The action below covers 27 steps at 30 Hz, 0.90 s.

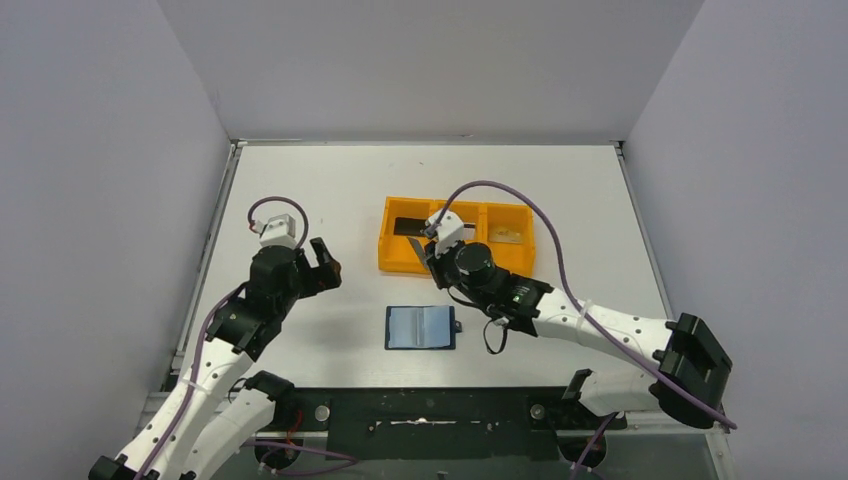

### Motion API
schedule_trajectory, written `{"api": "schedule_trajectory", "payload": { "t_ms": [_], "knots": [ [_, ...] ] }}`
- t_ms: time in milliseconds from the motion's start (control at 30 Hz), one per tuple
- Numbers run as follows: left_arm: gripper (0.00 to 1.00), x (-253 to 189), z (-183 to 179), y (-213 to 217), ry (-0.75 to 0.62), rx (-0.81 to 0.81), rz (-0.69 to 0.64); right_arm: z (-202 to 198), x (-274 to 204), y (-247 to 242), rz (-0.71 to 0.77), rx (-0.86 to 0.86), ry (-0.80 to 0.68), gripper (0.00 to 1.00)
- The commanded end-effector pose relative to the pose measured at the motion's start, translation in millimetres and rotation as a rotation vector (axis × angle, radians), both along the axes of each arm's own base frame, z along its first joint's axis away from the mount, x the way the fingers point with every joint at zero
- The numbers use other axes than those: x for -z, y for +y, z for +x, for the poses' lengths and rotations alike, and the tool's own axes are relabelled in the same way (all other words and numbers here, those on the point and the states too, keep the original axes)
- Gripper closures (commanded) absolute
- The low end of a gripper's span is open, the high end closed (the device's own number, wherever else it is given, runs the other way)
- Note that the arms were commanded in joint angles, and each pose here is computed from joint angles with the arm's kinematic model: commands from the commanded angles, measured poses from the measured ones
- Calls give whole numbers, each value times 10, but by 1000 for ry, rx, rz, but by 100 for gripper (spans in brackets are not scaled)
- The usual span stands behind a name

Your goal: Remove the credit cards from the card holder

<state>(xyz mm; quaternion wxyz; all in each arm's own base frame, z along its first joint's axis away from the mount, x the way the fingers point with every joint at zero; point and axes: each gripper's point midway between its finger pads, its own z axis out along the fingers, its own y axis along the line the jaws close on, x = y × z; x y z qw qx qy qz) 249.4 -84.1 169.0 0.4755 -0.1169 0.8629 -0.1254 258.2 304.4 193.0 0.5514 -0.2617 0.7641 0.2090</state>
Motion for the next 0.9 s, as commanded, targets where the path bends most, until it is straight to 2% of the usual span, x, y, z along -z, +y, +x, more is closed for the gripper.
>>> {"api": "schedule_trajectory", "payload": {
  "t_ms": [0, 133, 367, 600, 867],
  "knots": [
    [11, -178, 92, 48, -79, -33, -8, 238, -346, 136, -229, -94, -236, 100],
    [11, -180, 84, 85, -78, -50, -1, 421, -339, 235, -420, -140, -308, 100],
    [10, -208, 63, 201, -88, -108, 13, 677, -55, 412, -710, -257, -332, 100],
    [10, -261, 28, 326, -109, -172, 18, 943, 18, 501, -780, -276, -334, 100],
    [10, -331, -20, 409, -130, -212, 12, 1212, 307, 547, -878, -272, -312, 100]
  ]
}}
